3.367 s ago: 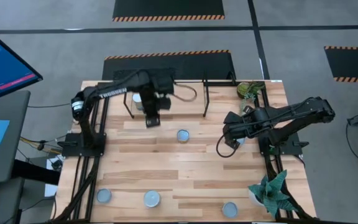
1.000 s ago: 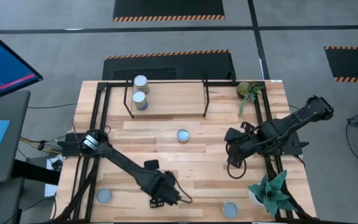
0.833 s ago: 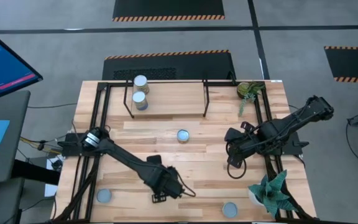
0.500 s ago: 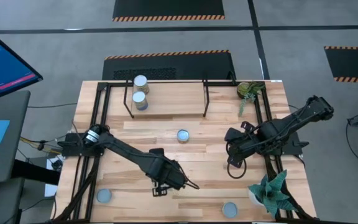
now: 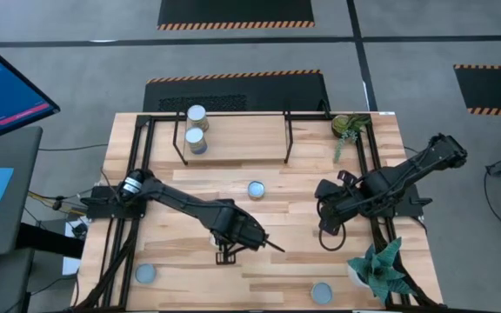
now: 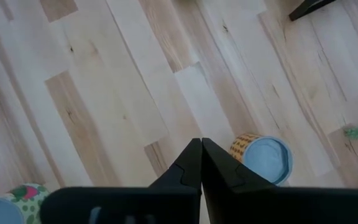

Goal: Pick and place cans onto a shelf
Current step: Put the canned carrots on the shelf

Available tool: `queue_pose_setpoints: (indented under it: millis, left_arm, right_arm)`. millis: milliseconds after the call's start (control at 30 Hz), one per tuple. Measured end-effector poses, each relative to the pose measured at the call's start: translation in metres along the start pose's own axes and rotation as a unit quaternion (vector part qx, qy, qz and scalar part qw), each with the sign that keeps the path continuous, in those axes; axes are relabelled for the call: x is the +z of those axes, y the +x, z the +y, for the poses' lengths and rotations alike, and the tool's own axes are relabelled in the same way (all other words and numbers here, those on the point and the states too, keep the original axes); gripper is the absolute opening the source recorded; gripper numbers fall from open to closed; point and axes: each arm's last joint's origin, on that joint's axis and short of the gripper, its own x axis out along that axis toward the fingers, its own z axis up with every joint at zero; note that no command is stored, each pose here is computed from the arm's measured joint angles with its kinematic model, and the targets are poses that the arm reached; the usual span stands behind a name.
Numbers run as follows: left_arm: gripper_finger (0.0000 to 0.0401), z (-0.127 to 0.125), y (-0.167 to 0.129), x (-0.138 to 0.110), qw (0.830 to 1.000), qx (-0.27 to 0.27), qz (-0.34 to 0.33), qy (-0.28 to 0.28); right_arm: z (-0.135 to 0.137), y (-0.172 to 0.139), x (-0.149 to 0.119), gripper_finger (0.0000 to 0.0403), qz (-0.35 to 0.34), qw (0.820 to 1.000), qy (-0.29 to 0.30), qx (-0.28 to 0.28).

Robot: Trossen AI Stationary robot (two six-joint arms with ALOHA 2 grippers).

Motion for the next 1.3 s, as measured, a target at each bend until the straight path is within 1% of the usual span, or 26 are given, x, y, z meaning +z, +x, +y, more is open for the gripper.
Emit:
queue_pose_setpoints:
  millis: [100, 233, 367, 500, 600, 700, 767, 833, 1000, 1067, 1200, 1300]
  left_arm:
    - [0.0, -0.002, 0.008, 0.0, 1.0, -0.012, 0.01, 0.0]
    - [0.0, -0.002, 0.017, -0.001, 1.0, -0.008, 0.021, -0.001]
    - [0.0, -0.002, 0.018, 0.0, 1.0, -0.01, 0.02, -0.001]
    - [0.0, -0.005, 0.018, -0.001, 0.999, -0.027, 0.023, 0.002]
    - [0.0, -0.006, 0.018, 0.001, 0.999, -0.033, 0.013, 0.002]
    - [0.0, -0.006, 0.018, 0.0, 0.999, -0.031, 0.015, 0.002]
    - [0.0, -0.005, 0.018, 0.001, 1.0, -0.02, 0.01, 0.001]
    - [0.0, -0.004, 0.018, 0.001, 1.0, -0.01, 0.006, -0.004]
    - [0.0, -0.002, 0.018, -0.001, 1.0, -0.003, 0.019, -0.013]
    - [0.0, -0.002, 0.018, -0.001, 0.999, -0.003, 0.018, -0.028]
    - [0.0004, -0.003, 0.016, -0.003, 0.998, -0.027, 0.028, -0.049]
    - [0.0016, -0.003, 0.011, -0.003, 0.998, -0.04, 0.022, -0.054]
  right_arm:
    - [0.0, 0.0, 0.0, 0.0024, 0.0, 1.0, 0.0, 0.0]
    - [0.0, 0.0, 0.0, 0.0026, 0.0, 1.0, 0.0, 0.0]
    - [0.0, 0.0, 0.0, 0.0028, 0.0, 1.0, 0.001, 0.0]
    - [0.0, 0.0, 0.0, 0.0025, 0.0, 1.0, 0.001, 0.0]
    - [0.0, 0.0, 0.0, 0.0023, 0.0, 1.0, 0.001, 0.0]
    - [0.0, 0.0, 0.0, 0.0025, 0.0, 1.0, 0.001, 0.0]
    - [0.0, 0.0, 0.0, 0.0027, 0.0, 1.0, 0.001, 0.0]
    - [0.0, 0.0, 0.0, 0.0028, -0.001, 1.0, 0.001, 0.0]
    - [0.0, 0.0, 0.0, 0.0026, -0.002, 1.0, 0.002, 0.002]
    - [0.0, 0.0, 0.0, 0.0024, -0.002, 1.0, 0.002, 0.002]
    - [0.0, 0.0, 0.0, 0.0024, -0.002, 1.0, 0.002, 0.002]
    - [0.0, 0.0, 0.0, 0.0027, -0.002, 1.0, 0.002, 0.002]
